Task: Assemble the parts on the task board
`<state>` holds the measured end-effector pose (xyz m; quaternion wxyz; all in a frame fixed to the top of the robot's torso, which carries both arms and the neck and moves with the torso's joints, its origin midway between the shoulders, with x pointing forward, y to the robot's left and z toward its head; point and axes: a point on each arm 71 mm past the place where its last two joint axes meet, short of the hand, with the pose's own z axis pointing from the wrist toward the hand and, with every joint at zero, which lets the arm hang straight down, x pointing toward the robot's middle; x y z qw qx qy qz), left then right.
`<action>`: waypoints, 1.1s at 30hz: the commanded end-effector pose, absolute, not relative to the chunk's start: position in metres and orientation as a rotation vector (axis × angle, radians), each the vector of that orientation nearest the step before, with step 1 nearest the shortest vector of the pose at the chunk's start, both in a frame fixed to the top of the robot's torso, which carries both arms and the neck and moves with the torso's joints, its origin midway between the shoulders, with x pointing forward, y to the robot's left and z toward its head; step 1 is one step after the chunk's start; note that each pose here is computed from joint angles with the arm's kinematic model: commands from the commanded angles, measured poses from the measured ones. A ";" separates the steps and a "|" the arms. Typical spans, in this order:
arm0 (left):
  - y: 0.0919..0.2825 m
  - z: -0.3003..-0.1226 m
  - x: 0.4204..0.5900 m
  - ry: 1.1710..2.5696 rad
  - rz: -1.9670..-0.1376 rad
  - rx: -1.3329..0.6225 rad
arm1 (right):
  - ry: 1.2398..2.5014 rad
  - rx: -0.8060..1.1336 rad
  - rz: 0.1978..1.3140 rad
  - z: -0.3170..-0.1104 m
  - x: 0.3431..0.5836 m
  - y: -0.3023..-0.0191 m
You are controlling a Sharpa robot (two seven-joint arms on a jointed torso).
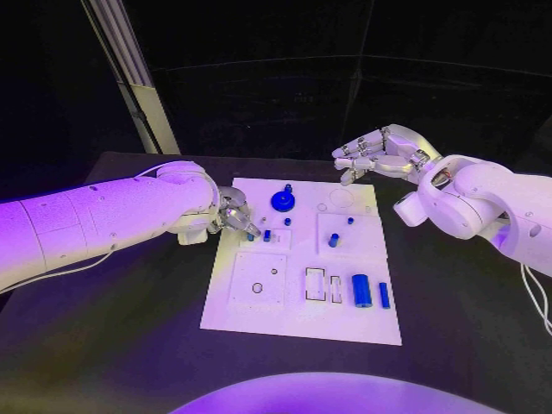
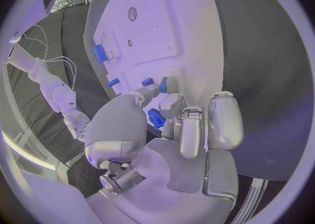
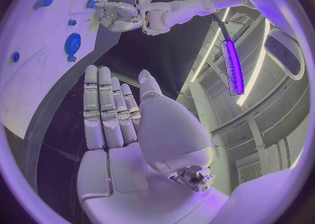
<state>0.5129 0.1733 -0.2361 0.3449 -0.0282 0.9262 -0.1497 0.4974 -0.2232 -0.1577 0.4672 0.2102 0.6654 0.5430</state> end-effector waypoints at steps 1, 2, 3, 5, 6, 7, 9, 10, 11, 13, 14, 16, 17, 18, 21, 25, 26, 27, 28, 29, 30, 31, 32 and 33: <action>0.174 -0.236 0.514 2.404 -0.375 -0.072 | 1.628 0.507 1.350 -0.156 0.497 -0.222; 0.173 -0.236 0.514 2.404 -0.375 -0.072 | 1.628 0.507 1.350 -0.156 0.497 -0.222; 0.173 -0.236 0.514 2.405 -0.375 -0.071 | 1.628 0.507 1.351 -0.156 0.497 -0.222; 0.173 -0.236 0.514 2.407 -0.375 -0.069 | 1.629 0.507 1.351 -0.156 0.497 -0.222; 0.173 -0.236 0.514 2.408 -0.374 -0.068 | 1.629 0.507 1.351 -0.156 0.497 -0.222; 0.173 -0.236 0.514 2.409 -0.374 -0.067 | 1.629 0.507 1.351 -0.156 0.497 -0.222; 0.173 -0.236 0.514 2.410 -0.374 -0.066 | 1.629 0.507 1.351 -0.156 0.497 -0.222; 0.173 -0.236 0.514 2.411 -0.373 -0.066 | 1.629 0.507 1.351 -0.156 0.497 -0.222; 0.173 -0.236 0.514 2.411 -0.373 -0.066 | 1.629 0.507 1.351 -0.156 0.497 -0.222; 0.173 -0.236 0.514 2.411 -0.372 -0.067 | 1.629 0.508 1.350 -0.156 0.497 -0.222; 0.173 -0.236 0.514 2.410 -0.372 -0.067 | 1.628 0.508 1.350 -0.156 0.497 -0.222; 0.173 -0.236 0.514 2.408 -0.372 -0.069 | 1.628 0.508 1.350 -0.156 0.497 -0.222; 0.173 -0.236 0.514 2.406 -0.372 -0.070 | 1.628 0.508 1.350 -0.156 0.498 -0.221; 0.173 -0.236 0.514 2.405 -0.372 -0.071 | 1.629 0.508 1.351 -0.156 0.498 -0.221; 0.173 -0.236 0.515 2.401 -0.373 -0.075 | 1.629 0.507 1.351 -0.156 0.498 -0.221; 0.174 -0.236 0.515 2.397 -0.373 -0.079 | 1.630 0.507 1.352 -0.156 0.498 -0.221; 0.174 -0.236 0.515 2.395 -0.371 -0.084 | 1.630 0.507 1.352 -0.156 0.498 -0.221; 0.174 -0.235 0.515 2.393 -0.369 -0.088 | 1.630 0.507 1.352 -0.156 0.498 -0.221; 0.175 -0.235 0.515 2.389 -0.366 -0.096 | 1.631 0.507 1.353 -0.156 0.498 -0.221; 0.175 -0.235 0.515 2.388 -0.365 -0.099 | 1.631 0.506 1.353 -0.156 0.498 -0.221; 0.175 -0.235 0.515 2.385 -0.364 -0.103 | 1.631 0.506 1.353 -0.157 0.498 -0.221; 0.176 -0.235 0.515 2.379 -0.365 -0.110 | 1.632 0.506 1.354 -0.157 0.498 -0.221; 0.176 -0.235 0.515 2.377 -0.366 -0.113 | 1.632 0.506 1.354 -0.157 0.498 -0.221; 0.177 -0.234 0.514 2.372 -0.370 -0.118 | 1.632 0.506 1.354 -0.157 0.498 -0.221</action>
